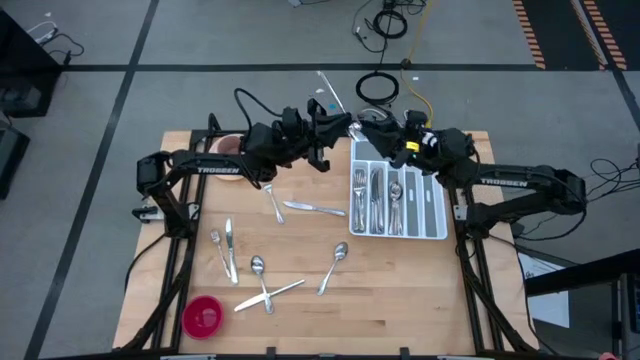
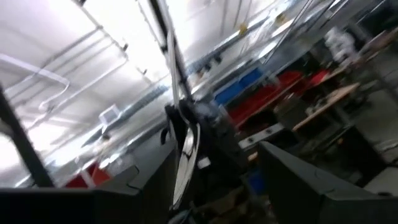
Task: Sort silverware
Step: Put the top silver spoon into the white silverware tray
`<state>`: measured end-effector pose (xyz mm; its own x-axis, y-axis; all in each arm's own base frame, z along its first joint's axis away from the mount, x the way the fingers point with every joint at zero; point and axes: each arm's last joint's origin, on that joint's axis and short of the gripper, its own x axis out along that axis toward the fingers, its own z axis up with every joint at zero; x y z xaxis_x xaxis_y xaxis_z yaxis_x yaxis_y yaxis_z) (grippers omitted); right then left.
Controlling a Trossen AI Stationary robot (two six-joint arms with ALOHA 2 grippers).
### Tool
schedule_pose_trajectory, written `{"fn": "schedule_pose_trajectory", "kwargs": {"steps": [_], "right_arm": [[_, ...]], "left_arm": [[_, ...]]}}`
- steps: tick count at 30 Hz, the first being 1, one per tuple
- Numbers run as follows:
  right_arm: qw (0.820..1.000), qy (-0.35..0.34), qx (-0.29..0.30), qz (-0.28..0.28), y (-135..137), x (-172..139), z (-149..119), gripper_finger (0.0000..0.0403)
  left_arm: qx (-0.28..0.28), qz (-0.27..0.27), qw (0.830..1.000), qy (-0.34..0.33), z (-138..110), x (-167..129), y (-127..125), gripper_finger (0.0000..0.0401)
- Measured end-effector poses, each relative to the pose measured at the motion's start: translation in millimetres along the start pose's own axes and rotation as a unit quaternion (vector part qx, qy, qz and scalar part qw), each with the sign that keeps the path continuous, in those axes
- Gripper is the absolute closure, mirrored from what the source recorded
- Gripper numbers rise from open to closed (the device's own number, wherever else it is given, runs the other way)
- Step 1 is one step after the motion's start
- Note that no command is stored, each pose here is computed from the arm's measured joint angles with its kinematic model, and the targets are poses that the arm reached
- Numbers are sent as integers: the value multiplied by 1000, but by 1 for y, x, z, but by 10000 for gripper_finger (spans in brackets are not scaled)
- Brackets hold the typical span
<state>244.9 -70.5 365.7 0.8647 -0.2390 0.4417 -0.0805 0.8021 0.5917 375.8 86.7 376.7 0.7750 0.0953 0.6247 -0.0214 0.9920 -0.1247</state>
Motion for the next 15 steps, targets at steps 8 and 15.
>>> {"fn": "schedule_pose_trajectory", "kwargs": {"steps": [8,15], "right_arm": [[999,33,8,3,-4,8,-8,193],[999,32,-4,5,-4,8,-7,290]], "left_arm": [[1,-15,1000,4,0,0,0,388],[2,-11,1000,12,-2,0,1,388]]}}
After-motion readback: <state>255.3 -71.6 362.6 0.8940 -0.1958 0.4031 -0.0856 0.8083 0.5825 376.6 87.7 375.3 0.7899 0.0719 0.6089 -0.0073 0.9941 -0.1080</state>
